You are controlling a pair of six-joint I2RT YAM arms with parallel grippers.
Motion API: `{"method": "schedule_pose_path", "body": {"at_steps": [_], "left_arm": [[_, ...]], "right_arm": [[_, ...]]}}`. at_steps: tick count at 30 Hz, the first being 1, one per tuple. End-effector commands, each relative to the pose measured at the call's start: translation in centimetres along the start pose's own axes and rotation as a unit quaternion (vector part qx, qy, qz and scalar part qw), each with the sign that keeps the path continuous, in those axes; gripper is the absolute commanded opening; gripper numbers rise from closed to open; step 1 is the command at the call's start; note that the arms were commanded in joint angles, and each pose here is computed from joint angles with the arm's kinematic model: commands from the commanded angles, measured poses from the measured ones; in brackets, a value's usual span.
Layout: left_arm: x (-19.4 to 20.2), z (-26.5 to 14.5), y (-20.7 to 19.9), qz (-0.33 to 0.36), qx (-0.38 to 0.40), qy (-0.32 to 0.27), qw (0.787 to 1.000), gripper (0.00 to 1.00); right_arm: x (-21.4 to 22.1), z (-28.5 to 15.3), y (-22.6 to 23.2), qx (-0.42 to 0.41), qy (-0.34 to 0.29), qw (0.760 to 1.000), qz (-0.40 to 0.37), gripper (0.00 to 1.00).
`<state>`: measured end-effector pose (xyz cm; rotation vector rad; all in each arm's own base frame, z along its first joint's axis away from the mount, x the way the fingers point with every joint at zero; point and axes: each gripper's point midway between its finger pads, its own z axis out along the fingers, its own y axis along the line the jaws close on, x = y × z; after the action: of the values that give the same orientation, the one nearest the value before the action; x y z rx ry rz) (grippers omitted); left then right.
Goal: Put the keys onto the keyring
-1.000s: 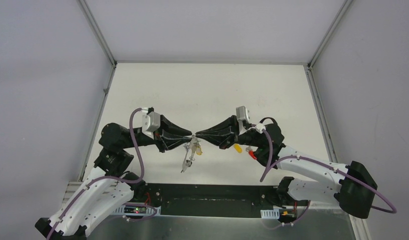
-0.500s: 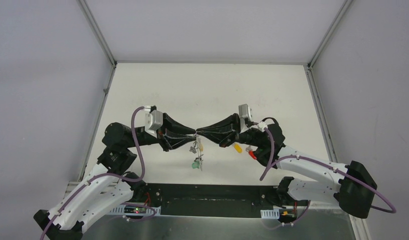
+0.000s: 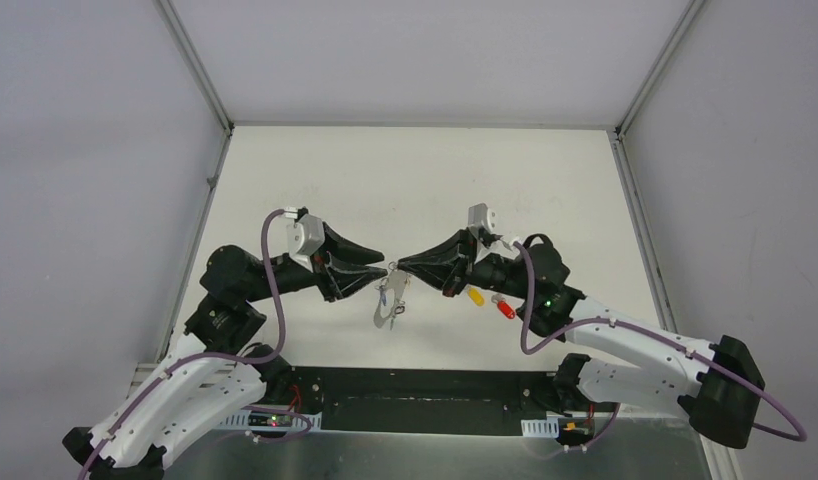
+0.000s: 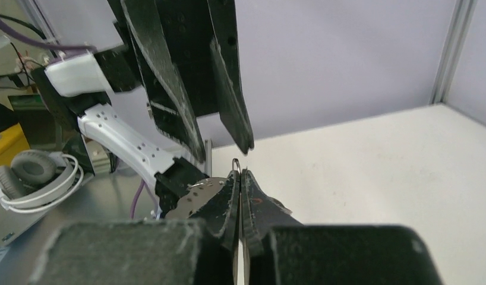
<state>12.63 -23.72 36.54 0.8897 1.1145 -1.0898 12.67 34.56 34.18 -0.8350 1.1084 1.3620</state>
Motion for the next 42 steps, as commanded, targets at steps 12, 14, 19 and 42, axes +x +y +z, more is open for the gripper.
{"method": "schedule_pose_path", "body": {"at_steps": [12,14,19,42], "left_arm": [[1.9,0.4,-0.5,-0.017,0.046,0.149,0.988,0.34],[2.6,0.5,-0.7,-0.02,0.062,0.164,0.984,0.34],[3.4,0.9,-1.1,-0.028,0.089,0.175,0.98,0.35],[6.5,1.2,0.0,-0.007,0.042,0.208,0.977,0.34]], "right_arm": [[3.1,-2.2,0.6,-0.007,0.219,0.975,-0.023,0.0],[3.2,-2.3,0.7,-0.009,0.22,0.975,-0.022,0.0],[3.2,-2.3,1.0,-0.015,0.221,0.975,-0.018,0.0],[2.9,-1.5,0.9,-0.015,0.211,0.977,-0.016,0.0]]}}
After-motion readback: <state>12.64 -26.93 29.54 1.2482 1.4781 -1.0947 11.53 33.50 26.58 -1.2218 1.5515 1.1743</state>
